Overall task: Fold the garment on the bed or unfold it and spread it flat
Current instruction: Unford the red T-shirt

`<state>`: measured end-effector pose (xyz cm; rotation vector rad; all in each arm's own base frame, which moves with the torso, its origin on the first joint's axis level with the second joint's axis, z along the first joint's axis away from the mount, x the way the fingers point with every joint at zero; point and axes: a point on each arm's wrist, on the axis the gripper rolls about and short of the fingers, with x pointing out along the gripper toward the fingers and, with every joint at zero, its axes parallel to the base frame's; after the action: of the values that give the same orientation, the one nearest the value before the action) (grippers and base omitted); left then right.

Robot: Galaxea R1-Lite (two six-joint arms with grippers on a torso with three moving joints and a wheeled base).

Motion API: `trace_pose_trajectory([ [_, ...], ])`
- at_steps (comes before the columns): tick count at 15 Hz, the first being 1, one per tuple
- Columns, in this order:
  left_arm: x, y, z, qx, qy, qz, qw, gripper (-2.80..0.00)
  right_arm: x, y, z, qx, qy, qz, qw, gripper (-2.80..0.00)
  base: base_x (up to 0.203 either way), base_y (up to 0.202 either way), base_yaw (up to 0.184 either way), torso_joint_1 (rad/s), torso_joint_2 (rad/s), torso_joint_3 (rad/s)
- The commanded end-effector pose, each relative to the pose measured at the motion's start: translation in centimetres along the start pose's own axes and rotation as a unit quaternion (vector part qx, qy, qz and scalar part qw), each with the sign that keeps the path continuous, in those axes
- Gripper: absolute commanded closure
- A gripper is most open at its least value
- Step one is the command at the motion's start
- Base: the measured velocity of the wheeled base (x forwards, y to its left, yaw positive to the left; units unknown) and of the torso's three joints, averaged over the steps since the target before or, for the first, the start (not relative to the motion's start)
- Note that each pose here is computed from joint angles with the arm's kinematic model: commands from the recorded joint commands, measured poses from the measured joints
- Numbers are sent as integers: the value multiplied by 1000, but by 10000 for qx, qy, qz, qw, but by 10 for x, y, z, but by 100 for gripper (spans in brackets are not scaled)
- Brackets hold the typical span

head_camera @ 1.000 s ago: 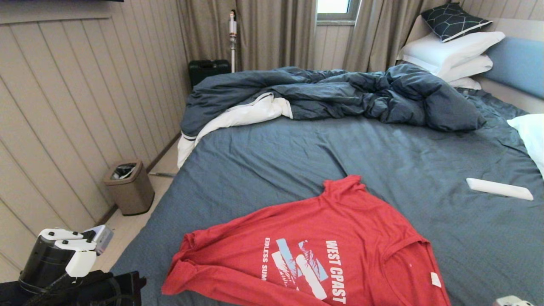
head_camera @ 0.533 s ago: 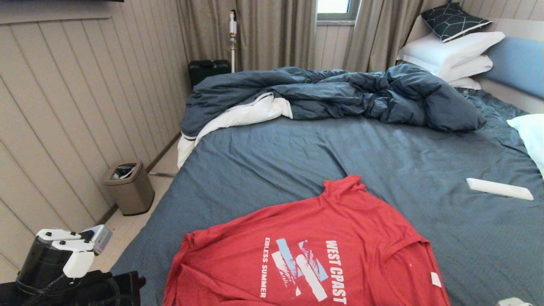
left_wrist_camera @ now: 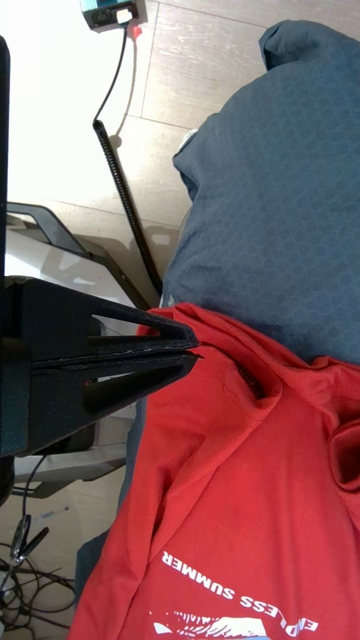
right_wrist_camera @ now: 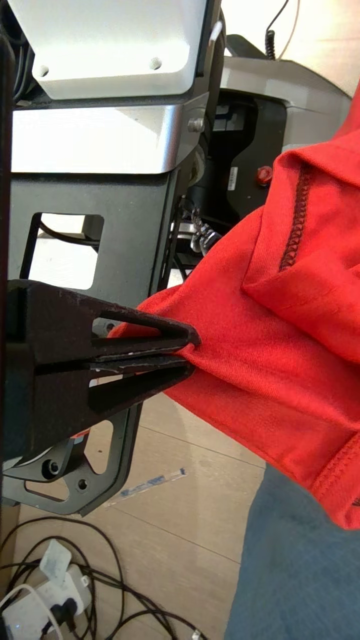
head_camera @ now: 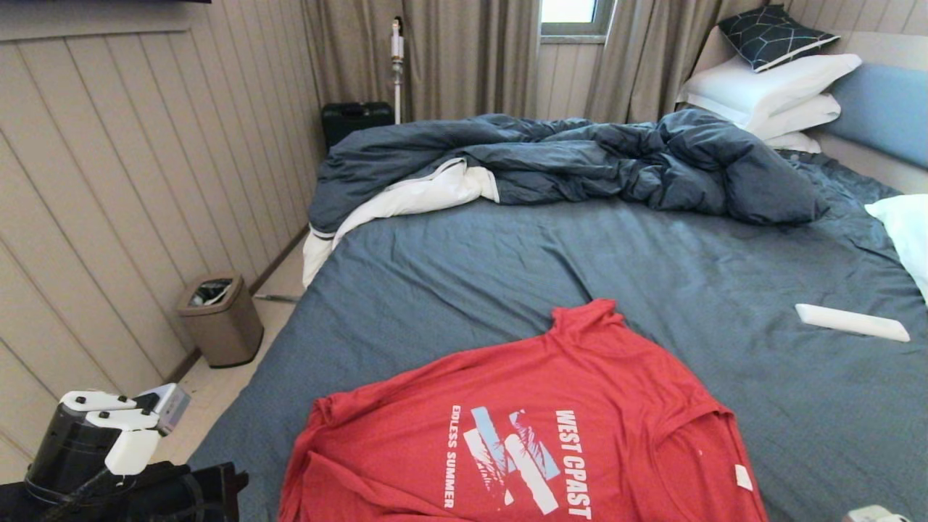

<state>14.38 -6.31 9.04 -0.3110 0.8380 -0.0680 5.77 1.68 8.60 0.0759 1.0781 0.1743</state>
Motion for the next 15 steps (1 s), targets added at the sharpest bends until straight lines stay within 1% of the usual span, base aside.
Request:
trace_pose_trajectory([
  [1, 0, 0, 0, -16, -13, -5, 10000, 0, 1, 0, -1, -9, 76, -7, 10000, 0, 0, 0, 0, 0, 0, 0],
  [5, 0, 0, 0, -23, -17, 1, 10000, 0, 0, 1, 4, 0, 28, 18, 10000, 0, 0, 0, 0, 0, 0, 0],
  [8, 0, 0, 1, -25, -19, -9, 10000, 0, 5, 3, 17, 17, 137, -5, 9999, 0, 0, 0, 0, 0, 0, 0],
  [12, 0, -1, 1, -26, -32, -17, 10000, 0, 20, 10, 56, 62, 443, -78, 9990, 0, 0, 0, 0, 0, 0, 0],
  [15, 0, -1, 1, -25, -20, -9, 10000, 0, 26, 18, 89, 72, 374, -24, 9993, 0, 0, 0, 0, 0, 0, 0],
])
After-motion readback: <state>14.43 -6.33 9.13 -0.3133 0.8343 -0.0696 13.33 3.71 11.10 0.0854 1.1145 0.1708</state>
